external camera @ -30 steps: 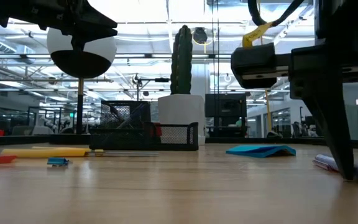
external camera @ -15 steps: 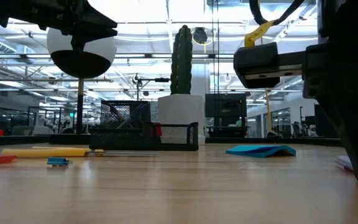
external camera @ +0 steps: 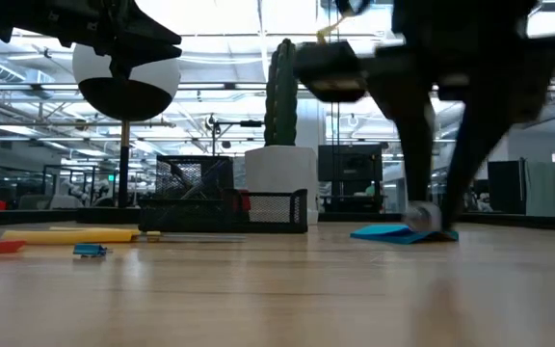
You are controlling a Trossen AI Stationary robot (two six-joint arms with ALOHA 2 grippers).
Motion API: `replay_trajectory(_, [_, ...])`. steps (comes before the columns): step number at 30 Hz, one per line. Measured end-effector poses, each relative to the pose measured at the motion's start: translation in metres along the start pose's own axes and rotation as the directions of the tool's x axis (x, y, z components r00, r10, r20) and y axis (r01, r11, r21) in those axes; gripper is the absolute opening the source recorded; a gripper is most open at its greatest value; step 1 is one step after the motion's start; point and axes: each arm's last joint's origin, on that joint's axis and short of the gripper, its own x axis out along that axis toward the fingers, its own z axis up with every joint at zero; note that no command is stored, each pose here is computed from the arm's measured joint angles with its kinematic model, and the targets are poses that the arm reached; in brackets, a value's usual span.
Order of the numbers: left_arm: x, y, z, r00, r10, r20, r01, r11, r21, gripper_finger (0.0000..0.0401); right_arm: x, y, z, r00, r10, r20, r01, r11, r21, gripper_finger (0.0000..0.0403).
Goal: Pick and place office supplies into organizer
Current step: Put the purple pen into the desk organizer
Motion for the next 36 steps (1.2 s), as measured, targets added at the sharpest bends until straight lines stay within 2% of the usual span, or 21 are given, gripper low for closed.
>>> replay_trajectory(5, [0.000, 0.000, -0.001, 1.000, 0.002, -0.009, -0.002, 1.000, 0.002, 0.0115, -0.012, -0.023, 0.003, 0.986, -0.165, -0.017, 0.166, 0.985, 0.055, 0.0022])
replay_trajectory(11, [0.000, 0.000, -0.003, 0.999, -0.018, -0.032, 0.018, 1.000, 0.006, 0.0115, -0.030, -0.055, 0.009, 0.950, -0.293, 0.106, 0.261, 0.934, 0.243, 0.0022])
replay_trajectory(18, [0.000, -0.002, -0.003, 0.998, -0.043, -0.041, 0.043, 0.999, 0.006, 0.0115, -0.056, -0.083, 0.003, 0.844, -0.482, 0.235, 0.342, 0.821, 0.457, 0.0022])
replay_trajectory(21, [-0.001, -0.003, -0.004, 0.997, -0.058, -0.045, 0.058, 0.998, 0.010, 0.0115, -0.062, -0.089, -0.007, 0.775, -0.553, 0.307, 0.349, 0.779, 0.521, 0.0022])
replay_trajectory(24, [-0.001, -0.006, -0.004, 0.996, -0.073, -0.048, 0.074, 0.997, 0.024, 0.0115, -0.065, -0.091, -0.023, 0.673, -0.634, 0.381, 0.355, 0.728, 0.586, 0.0022])
replay_trajectory(26, [-0.002, -0.007, -0.005, 0.995, -0.082, -0.050, 0.084, 0.996, 0.040, 0.0115, -0.068, -0.091, -0.037, 0.569, -0.699, 0.433, 0.355, 0.684, 0.637, 0.0022])
replay_trajectory(27, [-0.002, -0.008, -0.005, 0.995, -0.086, -0.050, 0.088, 0.995, 0.049, 0.0115, -0.070, -0.091, -0.045, 0.509, -0.730, 0.456, 0.353, 0.660, 0.663, 0.0022])
replay_trajectory(31, [-0.002, -0.010, -0.004, 0.994, -0.100, -0.044, 0.104, 0.991, 0.085, 0.0115, -0.086, -0.086, -0.076, 0.213, -0.828, 0.519, 0.322, 0.561, 0.762, 0.0022])
replay_trajectory(32, [-0.002, -0.010, -0.004, 0.994, -0.104, -0.042, 0.107, 0.989, 0.097, 0.0115, -0.091, -0.084, -0.082, 0.162, -0.838, 0.521, 0.313, 0.544, 0.778, 0.0022])
replay_trajectory(34, [-0.003, -0.012, -0.004, 0.993, -0.114, -0.039, 0.119, 0.984, 0.132, 0.0115, -0.098, -0.081, -0.095, 0.086, -0.851, 0.518, 0.280, 0.519, 0.808, 0.0022])
replay_trajectory(36, [-0.003, -0.014, -0.004, 0.991, -0.126, -0.037, 0.131, 0.976, 0.175, 0.0115, -0.103, -0.081, -0.103, 0.015, -0.841, 0.541, 0.223, 0.530, 0.818, 0.0022])
